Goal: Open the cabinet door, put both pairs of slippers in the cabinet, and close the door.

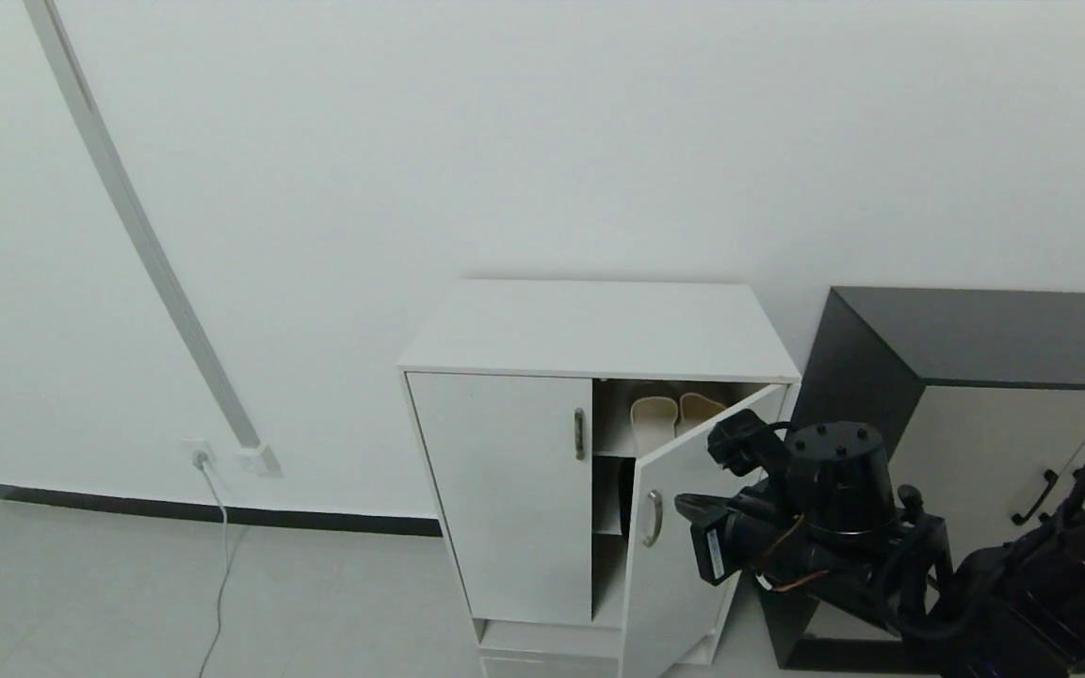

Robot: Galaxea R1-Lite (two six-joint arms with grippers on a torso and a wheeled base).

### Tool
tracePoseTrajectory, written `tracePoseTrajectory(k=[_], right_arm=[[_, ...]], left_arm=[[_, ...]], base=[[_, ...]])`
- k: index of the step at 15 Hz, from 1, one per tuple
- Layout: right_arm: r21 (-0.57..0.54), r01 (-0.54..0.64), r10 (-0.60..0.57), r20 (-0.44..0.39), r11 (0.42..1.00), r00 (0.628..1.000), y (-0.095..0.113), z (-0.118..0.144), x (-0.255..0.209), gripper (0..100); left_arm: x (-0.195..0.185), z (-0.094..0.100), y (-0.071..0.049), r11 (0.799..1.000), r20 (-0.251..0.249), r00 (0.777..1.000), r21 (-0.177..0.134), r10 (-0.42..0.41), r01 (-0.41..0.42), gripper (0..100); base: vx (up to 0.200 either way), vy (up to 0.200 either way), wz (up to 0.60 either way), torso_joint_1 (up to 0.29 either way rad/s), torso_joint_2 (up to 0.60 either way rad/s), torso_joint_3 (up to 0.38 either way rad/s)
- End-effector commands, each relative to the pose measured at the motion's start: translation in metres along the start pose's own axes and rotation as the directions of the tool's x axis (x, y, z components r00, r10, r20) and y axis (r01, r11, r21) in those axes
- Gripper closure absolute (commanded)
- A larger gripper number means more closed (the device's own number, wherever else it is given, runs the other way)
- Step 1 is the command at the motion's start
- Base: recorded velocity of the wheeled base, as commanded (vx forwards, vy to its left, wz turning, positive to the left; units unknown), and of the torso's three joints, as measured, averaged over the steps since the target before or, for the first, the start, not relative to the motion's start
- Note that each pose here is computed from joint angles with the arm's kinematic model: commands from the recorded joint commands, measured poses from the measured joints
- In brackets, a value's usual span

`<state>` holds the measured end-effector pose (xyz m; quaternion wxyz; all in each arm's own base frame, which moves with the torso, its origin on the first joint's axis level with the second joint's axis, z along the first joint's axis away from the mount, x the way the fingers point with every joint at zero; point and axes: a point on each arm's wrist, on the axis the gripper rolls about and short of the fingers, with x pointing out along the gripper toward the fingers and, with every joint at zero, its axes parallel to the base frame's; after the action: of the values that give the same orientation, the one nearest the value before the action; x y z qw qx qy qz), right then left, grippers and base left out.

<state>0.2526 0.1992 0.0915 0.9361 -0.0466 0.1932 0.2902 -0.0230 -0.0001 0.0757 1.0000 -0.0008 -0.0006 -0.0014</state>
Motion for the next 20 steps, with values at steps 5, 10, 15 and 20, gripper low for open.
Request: tracePoseTrajectory(k=[5,10,15,20], right_arm=[[-0.046,0.086,-0.09,-0.097,0.995,0.991,0.004,-0.03,-0.017,100],[-0.064,0.075,-0.08,-0.08,0.995,0.994,0.006,-0.038,-0.025,100],[-0.065,0.074,-0.08,-0.093,0.995,0.992,0.006,-0.042,-0.025,100],[-0.057,0.08,-0.085,-0.092,0.995,0.992,0.006,-0.041,-0.009,100]], left_arm=[[0.0,0.0,0.0,1.0,-0.001,1.0,-0.001,0.0,0.0,100],[0.0,0.0,0.0,1.0,-0.001,1.0,-0.001,0.0,0.0,100],[0.0,0.0,0.0,1.0,-0.001,1.0,-0.001,0.001,-0.001,100],[0.0,0.0,0.0,1.0,-0.001,1.0,-0.001,0.001,-0.001,100]], base=[[0.0,0.0,0.0,0.0,0.0,0.0],[0.12,0.0,0.0,-0.001,0.0,0.001],[0.2,0.0,0.0,0.004,0.0,0.003],[0.0,0.0,0.0,0.0,0.0,0.0]])
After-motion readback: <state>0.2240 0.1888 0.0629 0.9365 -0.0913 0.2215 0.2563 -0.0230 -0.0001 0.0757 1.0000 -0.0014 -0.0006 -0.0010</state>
